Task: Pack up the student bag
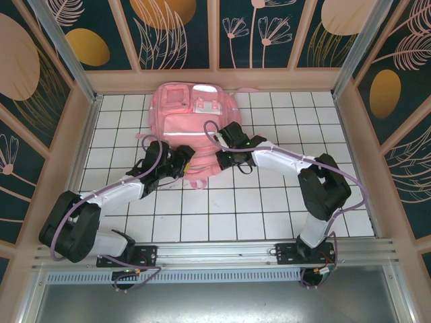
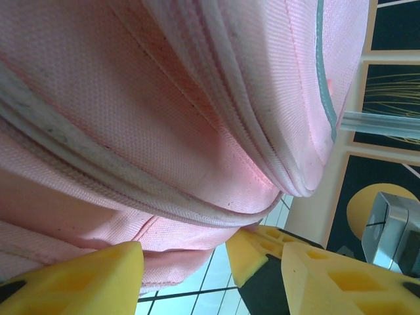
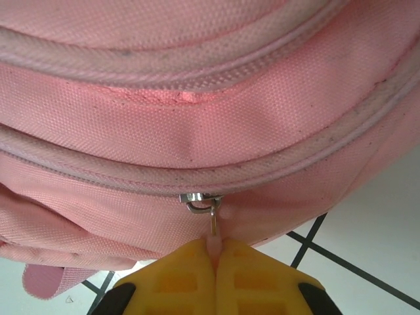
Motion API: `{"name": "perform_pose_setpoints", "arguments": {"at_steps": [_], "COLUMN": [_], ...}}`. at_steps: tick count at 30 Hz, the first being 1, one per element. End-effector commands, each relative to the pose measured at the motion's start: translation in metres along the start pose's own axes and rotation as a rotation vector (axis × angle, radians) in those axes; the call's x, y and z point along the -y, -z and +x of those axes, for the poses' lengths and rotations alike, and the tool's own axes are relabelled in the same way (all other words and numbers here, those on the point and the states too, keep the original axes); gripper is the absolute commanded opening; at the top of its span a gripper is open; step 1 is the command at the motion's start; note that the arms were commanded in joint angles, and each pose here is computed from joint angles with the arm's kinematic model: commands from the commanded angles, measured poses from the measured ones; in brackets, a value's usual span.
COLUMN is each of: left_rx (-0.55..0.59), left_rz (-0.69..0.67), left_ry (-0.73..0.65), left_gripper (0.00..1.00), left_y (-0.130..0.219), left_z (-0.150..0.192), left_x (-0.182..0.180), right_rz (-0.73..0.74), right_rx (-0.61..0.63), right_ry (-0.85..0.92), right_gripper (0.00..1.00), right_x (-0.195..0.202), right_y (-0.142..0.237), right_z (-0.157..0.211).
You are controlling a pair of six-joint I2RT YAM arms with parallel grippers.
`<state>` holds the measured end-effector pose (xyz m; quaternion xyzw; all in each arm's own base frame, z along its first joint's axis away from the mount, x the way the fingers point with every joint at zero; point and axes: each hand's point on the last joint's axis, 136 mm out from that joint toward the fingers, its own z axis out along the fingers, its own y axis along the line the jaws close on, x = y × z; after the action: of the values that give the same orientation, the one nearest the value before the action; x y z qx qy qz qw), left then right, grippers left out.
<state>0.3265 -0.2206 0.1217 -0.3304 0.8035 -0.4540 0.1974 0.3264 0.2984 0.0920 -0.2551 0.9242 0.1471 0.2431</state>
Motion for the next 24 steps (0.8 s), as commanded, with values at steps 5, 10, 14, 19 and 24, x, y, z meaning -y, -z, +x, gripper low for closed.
{"name": "perform_pose_setpoints", "arguments": {"at_steps": [5,10,14,19,24], "left_rx": [0.058,0.062,0.078,0.091,0.115], "left_rz": [0.021,0.032,0.031,0.016,-0.003], "left_ry": [0.029,0.068,0.097,0.111,0.088], "left_gripper": [0.54,0.50,0.45,0.27,0.09], "left_y": [-0.001,-0.001,0.002,0.003,0.002], "left_z": [-0.009,-0.009,-0.011,-0.012,-0.016], "left_x": [0.008,0.004,-0.002,-0.011,-0.013], "right_rz": [-0.156,-0.245,-0.262,-0.187,-0.035], "right_rx": [0.116,0.164,0.188,0.196,0.185], "right_ry": [0.117,0.154,0.159,0.146,0.142], "right_gripper": [0.00,0.00,0.00,0.00,0.00], "right_x": [-0.071,-0.111,-0.122,-0.108,-0.072], "right_y": [0.029,0.040,0.044,0.044,0.046], "right_z": [-0.024,-0.033,-0.038,-0.037,-0.022]}}
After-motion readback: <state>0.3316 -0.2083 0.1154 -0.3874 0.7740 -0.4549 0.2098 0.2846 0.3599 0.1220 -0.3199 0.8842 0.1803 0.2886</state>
